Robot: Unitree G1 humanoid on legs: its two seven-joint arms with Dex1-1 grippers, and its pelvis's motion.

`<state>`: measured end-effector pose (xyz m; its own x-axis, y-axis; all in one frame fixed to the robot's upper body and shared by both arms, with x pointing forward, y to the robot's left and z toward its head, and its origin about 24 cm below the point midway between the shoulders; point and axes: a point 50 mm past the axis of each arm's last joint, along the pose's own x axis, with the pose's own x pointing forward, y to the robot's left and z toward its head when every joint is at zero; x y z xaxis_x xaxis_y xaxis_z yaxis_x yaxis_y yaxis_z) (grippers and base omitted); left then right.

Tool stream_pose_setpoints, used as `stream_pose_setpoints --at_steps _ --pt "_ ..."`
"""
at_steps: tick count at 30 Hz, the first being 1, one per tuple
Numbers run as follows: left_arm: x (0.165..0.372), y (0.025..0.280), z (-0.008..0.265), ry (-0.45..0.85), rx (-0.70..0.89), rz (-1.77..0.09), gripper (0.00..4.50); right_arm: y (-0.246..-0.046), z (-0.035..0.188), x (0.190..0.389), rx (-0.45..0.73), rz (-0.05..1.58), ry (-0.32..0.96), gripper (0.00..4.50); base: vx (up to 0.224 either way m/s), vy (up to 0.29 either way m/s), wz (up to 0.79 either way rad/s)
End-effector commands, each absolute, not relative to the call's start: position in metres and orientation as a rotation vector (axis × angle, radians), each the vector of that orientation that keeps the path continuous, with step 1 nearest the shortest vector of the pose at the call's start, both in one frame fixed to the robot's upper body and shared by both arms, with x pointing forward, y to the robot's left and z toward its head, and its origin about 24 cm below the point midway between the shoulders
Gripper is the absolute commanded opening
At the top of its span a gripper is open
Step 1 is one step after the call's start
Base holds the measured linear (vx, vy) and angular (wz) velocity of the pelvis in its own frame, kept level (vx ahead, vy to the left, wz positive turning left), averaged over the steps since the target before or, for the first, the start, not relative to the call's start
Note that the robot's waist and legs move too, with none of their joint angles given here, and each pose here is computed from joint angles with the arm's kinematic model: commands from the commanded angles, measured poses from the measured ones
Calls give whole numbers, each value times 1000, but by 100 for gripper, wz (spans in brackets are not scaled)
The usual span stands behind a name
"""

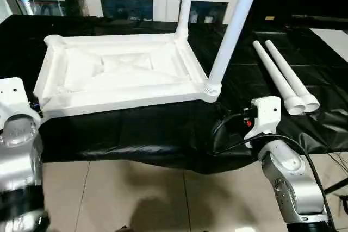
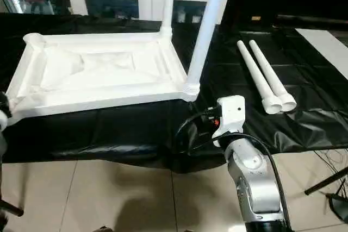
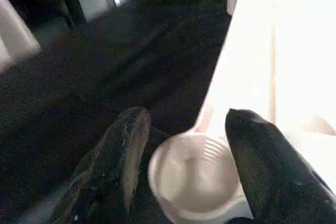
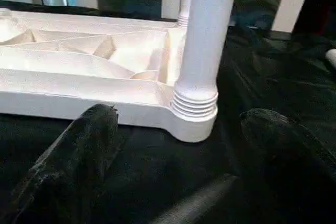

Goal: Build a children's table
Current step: Rotate table base

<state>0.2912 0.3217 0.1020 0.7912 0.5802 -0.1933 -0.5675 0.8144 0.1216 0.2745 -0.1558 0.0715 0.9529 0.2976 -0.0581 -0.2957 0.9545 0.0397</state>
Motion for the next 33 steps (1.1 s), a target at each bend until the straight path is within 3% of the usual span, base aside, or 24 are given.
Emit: stream_pose_setpoints --at_steps 1,12,17,19,20,23,29,33 --pt "294 321 95 278 -2 598 277 -159 72 277 27 292 70 420 0 0 0" --pt "294 314 75 464 -165 453 277 -166 72 275 21 287 71 420 0 0 0" --pt "294 302 80 428 -185 212 277 -168 73 276 18 289 64 420 0 0 0" --pt "290 287 84 430 -201 22 277 -168 73 276 17 291 63 420 0 0 0" --pt "279 269 85 468 -154 -192 277 -168 73 277 16 293 63 420 0 0 0" --pt "254 249 81 560 -66 -465 277 -168 73 277 14 304 63 420 0 0 0" --pt "234 230 77 613 10 -687 277 -167 74 277 16 313 59 420 0 0 0" --pt "252 227 86 468 55 -606 277 -166 75 277 16 322 54 420 0 0 0"
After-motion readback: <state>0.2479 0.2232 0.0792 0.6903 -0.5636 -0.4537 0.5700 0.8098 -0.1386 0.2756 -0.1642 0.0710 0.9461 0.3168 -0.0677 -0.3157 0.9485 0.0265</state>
